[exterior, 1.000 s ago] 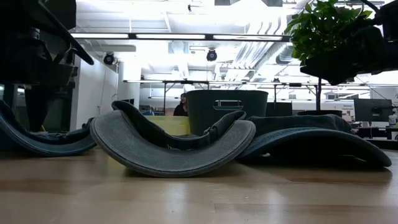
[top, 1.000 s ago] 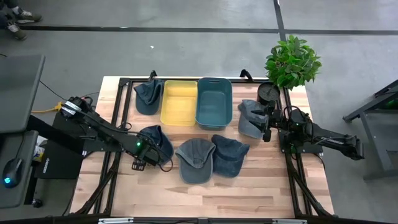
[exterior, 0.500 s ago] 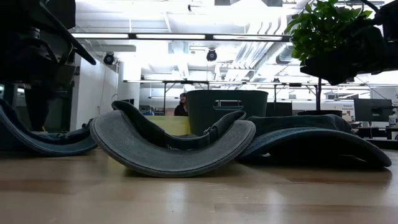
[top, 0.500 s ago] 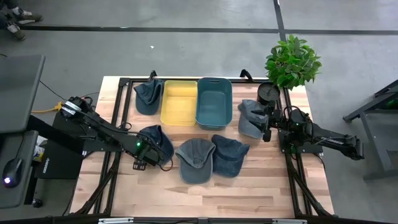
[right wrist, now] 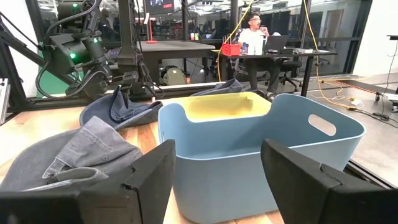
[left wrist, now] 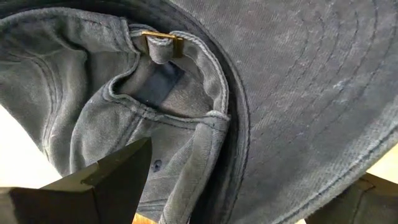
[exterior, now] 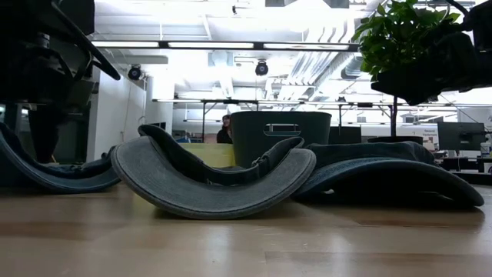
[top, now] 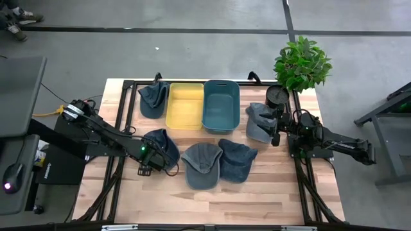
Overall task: Pick & Place hat
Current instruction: Put the bottom left blue cap into the yellow bin
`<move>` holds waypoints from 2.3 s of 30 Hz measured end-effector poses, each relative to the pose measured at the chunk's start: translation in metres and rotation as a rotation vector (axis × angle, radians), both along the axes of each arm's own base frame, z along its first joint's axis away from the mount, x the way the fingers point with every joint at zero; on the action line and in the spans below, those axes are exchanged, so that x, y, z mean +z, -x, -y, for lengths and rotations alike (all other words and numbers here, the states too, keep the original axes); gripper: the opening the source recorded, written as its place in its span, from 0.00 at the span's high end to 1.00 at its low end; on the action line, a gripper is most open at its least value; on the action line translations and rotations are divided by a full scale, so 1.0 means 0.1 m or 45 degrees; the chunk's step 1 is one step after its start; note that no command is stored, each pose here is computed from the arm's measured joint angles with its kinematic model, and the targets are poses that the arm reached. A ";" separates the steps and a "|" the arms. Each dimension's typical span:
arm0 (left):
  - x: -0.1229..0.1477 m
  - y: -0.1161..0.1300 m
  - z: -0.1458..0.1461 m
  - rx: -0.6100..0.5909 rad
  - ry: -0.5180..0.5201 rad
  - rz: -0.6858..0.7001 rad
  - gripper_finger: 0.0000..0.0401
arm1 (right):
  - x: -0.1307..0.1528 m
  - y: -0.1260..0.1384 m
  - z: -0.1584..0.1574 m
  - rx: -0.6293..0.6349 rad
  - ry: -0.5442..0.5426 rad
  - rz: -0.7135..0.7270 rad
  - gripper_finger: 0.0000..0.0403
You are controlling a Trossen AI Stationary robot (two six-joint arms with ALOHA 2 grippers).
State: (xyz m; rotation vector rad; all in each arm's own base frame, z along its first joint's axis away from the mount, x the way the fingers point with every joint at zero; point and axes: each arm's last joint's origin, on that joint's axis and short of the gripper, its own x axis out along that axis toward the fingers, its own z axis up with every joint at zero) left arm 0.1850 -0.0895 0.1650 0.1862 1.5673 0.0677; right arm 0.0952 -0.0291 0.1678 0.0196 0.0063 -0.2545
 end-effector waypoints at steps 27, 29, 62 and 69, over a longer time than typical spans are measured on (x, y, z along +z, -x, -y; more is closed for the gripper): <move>0.00 0.01 0.00 0.004 0.031 -0.028 0.66 | 0.00 0.00 0.00 0.000 0.000 0.000 0.42; 0.00 0.01 0.00 0.004 0.030 -0.031 0.73 | 0.00 0.00 0.00 0.000 0.000 0.000 0.42; 0.64 -0.19 0.10 -0.070 0.024 0.014 0.98 | 0.00 0.00 0.00 0.000 0.000 0.000 0.42; 0.96 -0.28 0.14 0.027 0.050 0.108 0.98 | 0.00 0.00 0.00 0.000 0.000 0.000 0.42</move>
